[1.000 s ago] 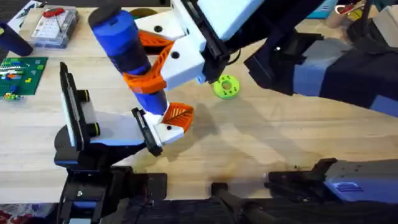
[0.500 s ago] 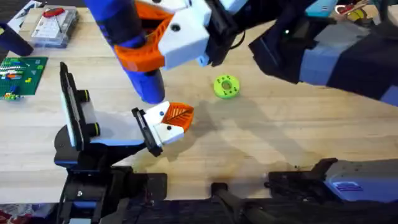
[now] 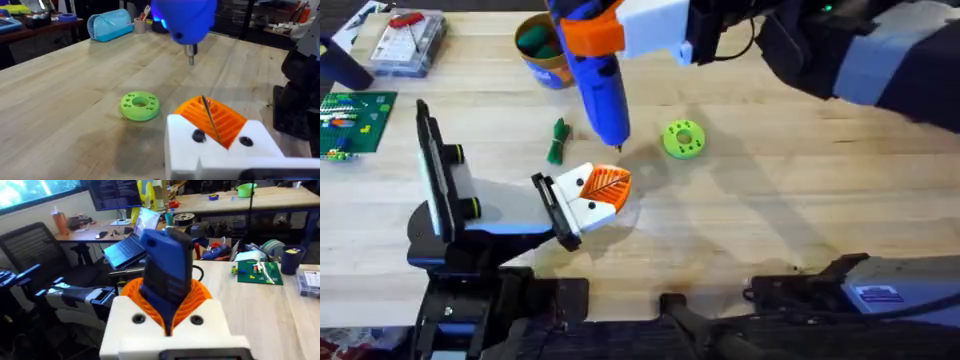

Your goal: Pick up the gripper from the table and insert it into the empty holder that is missing its gripper. Then pick up a screw, insert it into the mounting hole, and use the screwdriver to tighten it. Finally, clean up the table by picking up the vegetable and placing it into the bucket.

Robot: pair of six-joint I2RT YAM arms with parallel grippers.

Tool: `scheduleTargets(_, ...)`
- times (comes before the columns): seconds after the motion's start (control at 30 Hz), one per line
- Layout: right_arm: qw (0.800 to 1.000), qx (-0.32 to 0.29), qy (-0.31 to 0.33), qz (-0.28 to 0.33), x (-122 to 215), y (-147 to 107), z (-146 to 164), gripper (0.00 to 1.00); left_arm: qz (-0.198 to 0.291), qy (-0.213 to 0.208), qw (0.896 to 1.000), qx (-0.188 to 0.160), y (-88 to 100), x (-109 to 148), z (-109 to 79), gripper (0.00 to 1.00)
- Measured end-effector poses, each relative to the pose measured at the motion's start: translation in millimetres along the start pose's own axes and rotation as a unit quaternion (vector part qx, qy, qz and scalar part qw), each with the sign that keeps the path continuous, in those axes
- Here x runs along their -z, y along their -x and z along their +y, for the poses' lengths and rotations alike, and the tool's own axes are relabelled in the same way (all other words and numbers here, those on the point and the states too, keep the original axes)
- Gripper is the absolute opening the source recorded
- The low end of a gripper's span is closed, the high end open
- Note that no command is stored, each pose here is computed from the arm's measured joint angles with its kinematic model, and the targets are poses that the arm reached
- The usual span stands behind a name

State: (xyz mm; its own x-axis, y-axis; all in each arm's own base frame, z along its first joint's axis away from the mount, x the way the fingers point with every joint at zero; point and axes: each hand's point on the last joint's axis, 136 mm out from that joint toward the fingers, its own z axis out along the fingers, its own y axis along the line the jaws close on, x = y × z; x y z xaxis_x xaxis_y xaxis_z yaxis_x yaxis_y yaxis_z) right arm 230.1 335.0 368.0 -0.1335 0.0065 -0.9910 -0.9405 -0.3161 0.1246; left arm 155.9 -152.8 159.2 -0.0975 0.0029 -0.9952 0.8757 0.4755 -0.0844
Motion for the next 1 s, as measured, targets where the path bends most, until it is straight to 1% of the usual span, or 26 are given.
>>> scheduleTargets(0.43,1.000,0.011,0.002,0.000,-3.0,-0.8,1.3,0.023,0.000,0.000,1.000,0.000,0.0,0.0,0.0,0.012)
scheduleTargets(0.57,1.000,-0.002,-0.020,0.003,1.5,-5.0,-8.6,0.023,0.000,0.000,1.000,0.000,0.0,0.0,-0.1,0.012)
scheduleTargets(0.67,0.994,-0.056,-0.090,0.019,11.0,-24.7,-35.4,0.023,0.000,0.000,1.000,0.000,0.0,0.0,-0.1,0.012)
scheduleTargets(0.77,0.976,-0.098,-0.188,0.051,30.0,-54.0,-67.3,0.023,0.000,0.000,1.000,0.000,0.0,0.0,-0.1,0.012)
scheduleTargets(0.9,0.943,-0.131,-0.285,0.112,69.1,-89.9,-91.8,0.023,0.000,0.000,1.000,-0.002,0.1,0.0,-0.1,0.012)
scheduleTargets(1.0,0.907,-0.151,-0.353,0.172,105.9,-110.8,-100.9,0.023,0.000,0.000,1.000,-0.002,0.1,0.0,0.0,0.012)
